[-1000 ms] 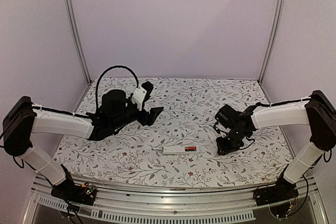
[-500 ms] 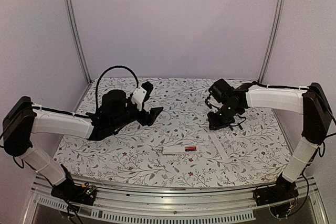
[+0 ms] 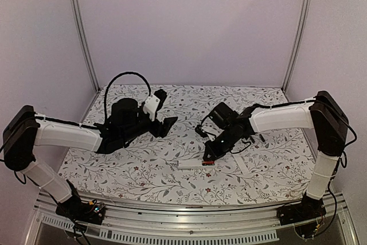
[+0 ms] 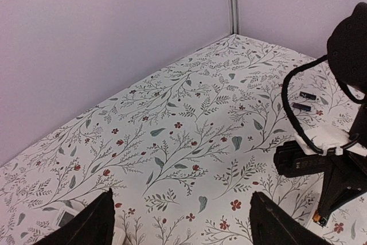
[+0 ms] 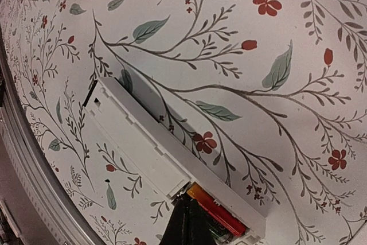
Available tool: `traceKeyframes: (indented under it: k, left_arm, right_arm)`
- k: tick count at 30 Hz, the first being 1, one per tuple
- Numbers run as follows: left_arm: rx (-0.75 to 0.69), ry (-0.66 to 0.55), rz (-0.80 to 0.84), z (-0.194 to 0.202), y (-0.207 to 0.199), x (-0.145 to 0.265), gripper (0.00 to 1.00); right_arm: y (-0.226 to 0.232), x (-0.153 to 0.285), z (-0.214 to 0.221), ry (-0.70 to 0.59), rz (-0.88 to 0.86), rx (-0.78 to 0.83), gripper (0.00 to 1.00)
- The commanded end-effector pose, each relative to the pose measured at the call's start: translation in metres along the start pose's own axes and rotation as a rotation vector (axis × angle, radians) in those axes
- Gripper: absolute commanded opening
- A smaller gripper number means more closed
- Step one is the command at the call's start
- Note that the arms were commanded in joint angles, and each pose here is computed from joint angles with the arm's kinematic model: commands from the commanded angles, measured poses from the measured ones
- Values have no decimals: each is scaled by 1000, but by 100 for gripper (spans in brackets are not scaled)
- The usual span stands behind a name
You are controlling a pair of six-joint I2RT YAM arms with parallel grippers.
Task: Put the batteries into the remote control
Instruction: Press the battery in the battery compartment.
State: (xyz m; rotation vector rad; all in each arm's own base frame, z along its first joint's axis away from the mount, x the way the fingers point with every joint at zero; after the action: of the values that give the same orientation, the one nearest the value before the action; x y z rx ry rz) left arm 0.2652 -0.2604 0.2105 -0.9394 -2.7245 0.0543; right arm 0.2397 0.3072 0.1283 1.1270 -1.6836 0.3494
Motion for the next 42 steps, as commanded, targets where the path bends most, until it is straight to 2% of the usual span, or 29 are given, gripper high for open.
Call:
traceKeyframes:
  k: [1, 16, 25, 31, 35, 38, 42]
  left_arm:
    - [-10, -15, -21, -9, 3, 3, 81]
    - [-6, 1, -22, -4, 4, 0, 81]
    - [-9, 1, -26, -4, 4, 0, 81]
    - [-6, -1, -21, -4, 4, -1, 81]
    - [-10, -4, -24, -5, 3, 0, 81]
    - [-7, -8, -22, -6, 3, 0, 81]
    - [-3, -15, -18, -9, 3, 2, 81]
  right_arm:
    - [-3, -4, 7, 3, -16, -10, 0]
    - [2, 9, 3, -50, -11, 4, 0]
    - [-8, -24, 40, 65, -20, -65, 0]
    - [-11, -21, 35, 67, 4, -68, 0]
    - [-5, -2, 12, 21, 9, -37, 0]
    - [1, 25, -14, -69, 25, -2, 0]
    - [-19, 67, -28, -162, 206, -71, 8]
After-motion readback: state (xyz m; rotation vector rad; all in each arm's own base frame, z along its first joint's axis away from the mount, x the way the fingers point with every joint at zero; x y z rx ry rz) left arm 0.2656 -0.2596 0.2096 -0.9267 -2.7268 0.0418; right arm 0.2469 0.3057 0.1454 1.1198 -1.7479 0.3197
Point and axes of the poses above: each gripper's point midway between its finger pads, its own x axis back along the fingers, its own y axis along the line the jaws close on, z = x × y, the point moved 9 cm from there along x, back along the fingers, and after that the axes turned 15 degrees about x, right-handed, at the moved point
